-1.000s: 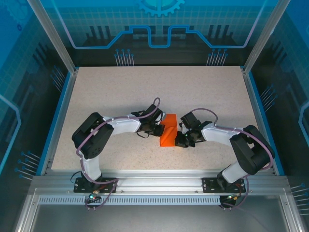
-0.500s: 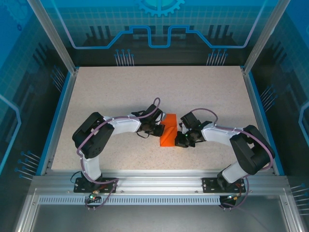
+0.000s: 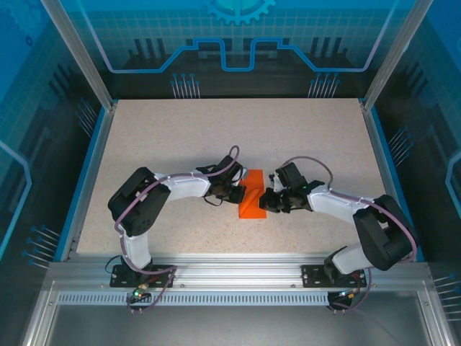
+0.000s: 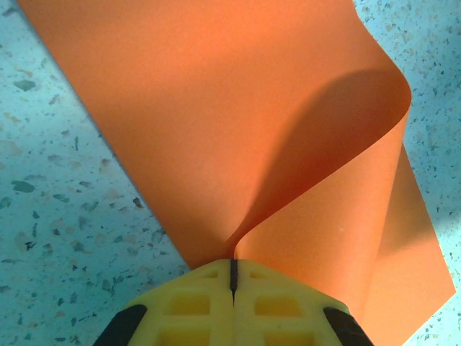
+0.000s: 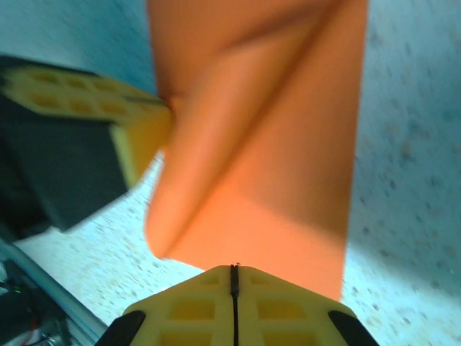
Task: Fold a paper plane with a square sheet of paper (fold left side to right side)
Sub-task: Fold the triangle a second time at the center of the table.
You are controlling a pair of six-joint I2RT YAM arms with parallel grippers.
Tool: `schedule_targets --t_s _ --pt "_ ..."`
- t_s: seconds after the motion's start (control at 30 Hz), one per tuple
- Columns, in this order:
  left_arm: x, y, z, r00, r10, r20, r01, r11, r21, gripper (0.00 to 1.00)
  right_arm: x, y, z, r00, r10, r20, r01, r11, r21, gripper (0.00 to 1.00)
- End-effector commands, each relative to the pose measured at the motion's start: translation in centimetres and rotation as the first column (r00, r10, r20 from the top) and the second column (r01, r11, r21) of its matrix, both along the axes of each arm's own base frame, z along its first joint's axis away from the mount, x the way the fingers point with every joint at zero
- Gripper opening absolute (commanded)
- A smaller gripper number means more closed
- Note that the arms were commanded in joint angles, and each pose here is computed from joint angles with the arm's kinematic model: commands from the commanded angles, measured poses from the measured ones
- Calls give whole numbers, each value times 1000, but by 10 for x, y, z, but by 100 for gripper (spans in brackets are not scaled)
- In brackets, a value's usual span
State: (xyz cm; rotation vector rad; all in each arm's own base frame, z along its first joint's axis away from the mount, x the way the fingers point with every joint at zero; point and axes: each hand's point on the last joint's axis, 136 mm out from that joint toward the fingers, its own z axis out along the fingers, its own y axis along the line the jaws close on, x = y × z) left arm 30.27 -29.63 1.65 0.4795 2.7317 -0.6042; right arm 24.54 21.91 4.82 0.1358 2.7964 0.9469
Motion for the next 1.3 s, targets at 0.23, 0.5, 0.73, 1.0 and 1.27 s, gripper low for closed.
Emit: schedule_targets --t_s 0.23,0.5,0.73,1.0,1.27 --pt "-7 5 -16 999 -24 -46 26 999 36 3 47 26 14 996 -54 76 45 993 109 6" --pt "-8 3 -16 999 -29 -45 31 999 37 3 52 37 2 998 -27 49 22 994 106 6" --pt "-8 3 -16 998 -32 -46 34 999 40 3 49 36 -13 1000 -9 15 8 997 71 6" --pt "-9 3 -17 998 -34 -50 36 998 43 3 42 26 -25 1000 -3 -14 3 1000 -2 6" --pt "-9 3 -17 998 -35 -50 37 998 45 3 36 18 -36 999 -8 -38 7 999 -41 6"
